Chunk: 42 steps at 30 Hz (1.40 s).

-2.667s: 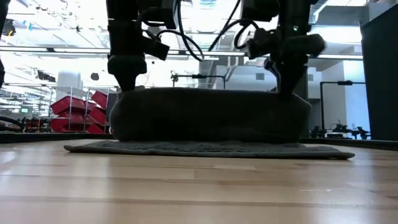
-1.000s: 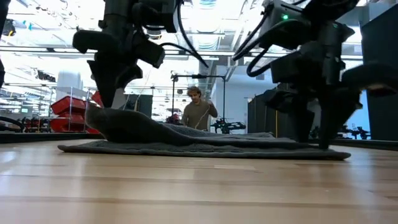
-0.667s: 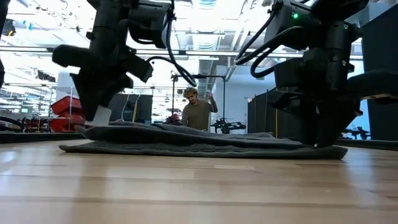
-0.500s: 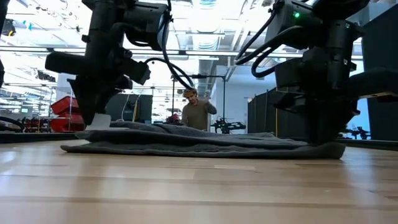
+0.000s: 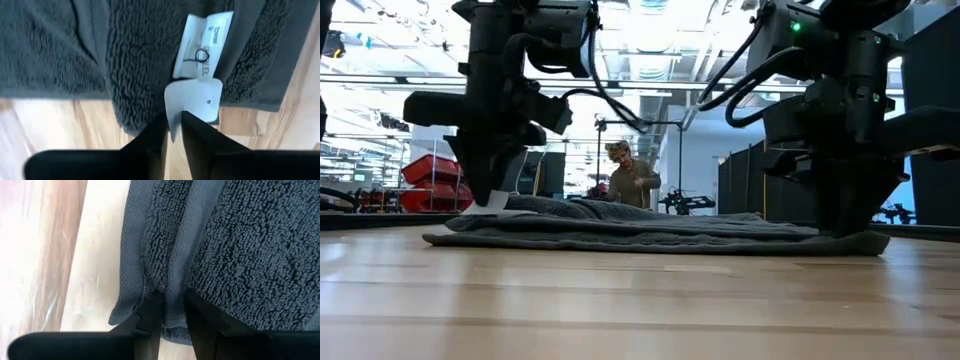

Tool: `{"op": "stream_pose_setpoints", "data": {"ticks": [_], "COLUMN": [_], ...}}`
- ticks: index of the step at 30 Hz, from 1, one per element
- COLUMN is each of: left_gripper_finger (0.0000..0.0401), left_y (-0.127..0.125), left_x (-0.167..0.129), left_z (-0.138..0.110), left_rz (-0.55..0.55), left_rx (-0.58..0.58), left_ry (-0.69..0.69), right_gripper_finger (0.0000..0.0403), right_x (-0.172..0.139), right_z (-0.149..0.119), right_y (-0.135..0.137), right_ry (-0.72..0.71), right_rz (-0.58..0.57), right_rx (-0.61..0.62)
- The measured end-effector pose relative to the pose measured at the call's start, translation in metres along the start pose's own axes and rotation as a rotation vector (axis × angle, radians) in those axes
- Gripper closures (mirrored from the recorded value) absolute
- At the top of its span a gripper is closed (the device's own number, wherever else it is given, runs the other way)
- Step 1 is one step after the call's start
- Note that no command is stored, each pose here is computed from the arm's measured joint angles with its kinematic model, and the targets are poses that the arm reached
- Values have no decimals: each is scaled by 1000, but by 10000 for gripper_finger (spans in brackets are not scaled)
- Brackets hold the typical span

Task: Roll towel
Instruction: Fold the black towel

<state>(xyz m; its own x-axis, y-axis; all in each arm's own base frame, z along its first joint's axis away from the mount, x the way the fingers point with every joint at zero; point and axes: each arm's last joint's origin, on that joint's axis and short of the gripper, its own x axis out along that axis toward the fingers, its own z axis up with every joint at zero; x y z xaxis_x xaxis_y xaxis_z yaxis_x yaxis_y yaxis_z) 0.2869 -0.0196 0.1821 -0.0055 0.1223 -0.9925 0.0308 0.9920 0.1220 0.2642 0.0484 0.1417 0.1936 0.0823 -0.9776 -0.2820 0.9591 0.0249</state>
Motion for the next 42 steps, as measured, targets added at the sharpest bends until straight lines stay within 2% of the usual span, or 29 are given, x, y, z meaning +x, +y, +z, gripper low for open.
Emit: {"op": "stream_pose_setpoints", "data": {"ticks": [9,15,19,24,26,33,36,39,42], "left_gripper_finger": [254,239,271,369,391,400,401,401,401], "left_y": [-3,-4,-5,-5,-5,-5,-4,-4,-4], "left_x": [15,26,29,29,29,29,29,29,29], "left_z": [-7,-10,-9,-7,-7,-7,-7,-7,-7], "left_rz": [-35,-39,-41,-41,-41,-34,-30,-30,-29], "left_rx": [30,-5,-24,-26,-24,-22,-21,-21,-21], "left_ry": [8,-10,-36,-53,-53,-53,-54,-54,-54], "right_gripper_finger": [326,326,328,330,330,303,304,328,376], "right_x": [0,-1,-5,-15,-15,-15,-15,-15,-15], "right_z": [-5,-6,-5,4,4,-4,-5,-3,-2], "right_y": [1,1,1,-2,-4,-9,-8,-9,-8], "right_ry": [54,73,101,92,91,160,165,151,137], "right_rz": [10,12,17,14,20,65,67,65,64], "right_rx": [5,35,25,74,97,79,70,69,67]}}
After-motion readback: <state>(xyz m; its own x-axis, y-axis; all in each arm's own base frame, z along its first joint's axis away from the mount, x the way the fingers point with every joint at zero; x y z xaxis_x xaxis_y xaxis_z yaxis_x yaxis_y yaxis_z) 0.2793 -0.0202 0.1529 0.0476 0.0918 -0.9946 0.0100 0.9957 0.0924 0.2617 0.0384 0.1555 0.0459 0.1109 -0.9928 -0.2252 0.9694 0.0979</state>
